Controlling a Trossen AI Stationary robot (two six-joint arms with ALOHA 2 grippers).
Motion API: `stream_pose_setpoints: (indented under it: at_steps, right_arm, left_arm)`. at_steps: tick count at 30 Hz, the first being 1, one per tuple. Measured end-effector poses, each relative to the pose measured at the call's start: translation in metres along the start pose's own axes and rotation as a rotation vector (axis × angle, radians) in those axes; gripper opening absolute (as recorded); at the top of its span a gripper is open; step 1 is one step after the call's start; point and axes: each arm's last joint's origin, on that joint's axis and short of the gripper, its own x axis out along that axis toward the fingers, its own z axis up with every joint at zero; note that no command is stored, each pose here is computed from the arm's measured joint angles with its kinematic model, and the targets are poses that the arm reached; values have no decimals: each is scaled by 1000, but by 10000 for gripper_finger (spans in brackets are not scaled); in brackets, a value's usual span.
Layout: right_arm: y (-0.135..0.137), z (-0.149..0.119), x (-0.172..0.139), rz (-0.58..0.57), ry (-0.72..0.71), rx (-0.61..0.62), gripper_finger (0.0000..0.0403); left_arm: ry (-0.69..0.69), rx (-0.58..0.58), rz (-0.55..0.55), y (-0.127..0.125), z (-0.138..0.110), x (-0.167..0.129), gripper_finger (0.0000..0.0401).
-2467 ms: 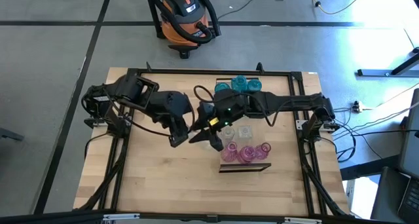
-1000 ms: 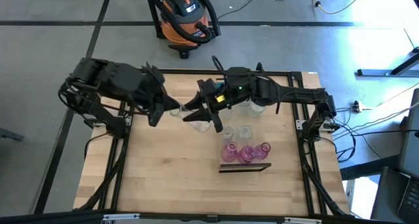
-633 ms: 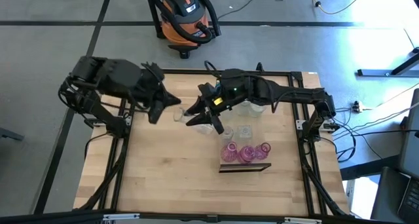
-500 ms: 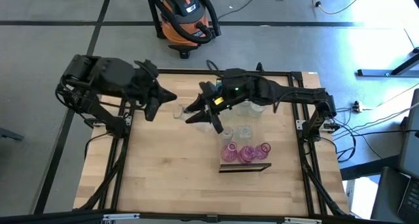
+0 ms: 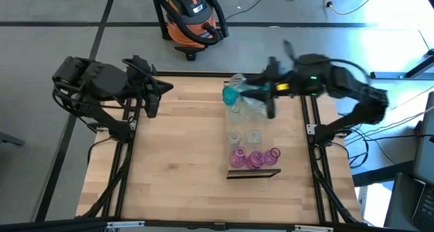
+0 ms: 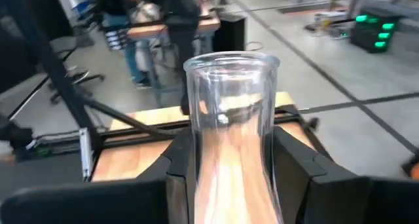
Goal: Sort vases onto shelf
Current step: Put the transparent vase on the shelf aligned with the other transparent vase
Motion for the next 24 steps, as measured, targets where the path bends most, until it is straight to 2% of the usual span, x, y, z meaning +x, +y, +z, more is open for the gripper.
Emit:
stream_pose_setpoints:
  at_steps: [3, 6, 8, 11, 15, 19, 24]
  right_arm:
    - [0, -14, -29, -61, -28, 39, 113]
    - [1, -38, -52, -80, -125, 107, 113]
    - [2, -58, -65, -62, -252, 133, 113]
    - [2, -93, -79, -1, -516, 165, 113]
    - [-2, -152, -97, 35, -791, 224, 113]
    - [-5, -203, -105, 47, -886, 262, 113]
    - [-2, -243, -100, 50, -860, 203, 113]
  left_arm:
    - [-4, 11, 19, 2, 1, 2, 1]
    - [-5, 13, 31, 3, 2, 5, 1]
    - [-5, 11, 36, 4, 3, 5, 1]
    - [-9, 7, 46, 6, 4, 6, 1]
    - [-9, 23, 52, 6, 4, 7, 1]
    - [-8, 52, 52, 6, 4, 7, 2]
    - [-9, 77, 52, 6, 4, 7, 2]
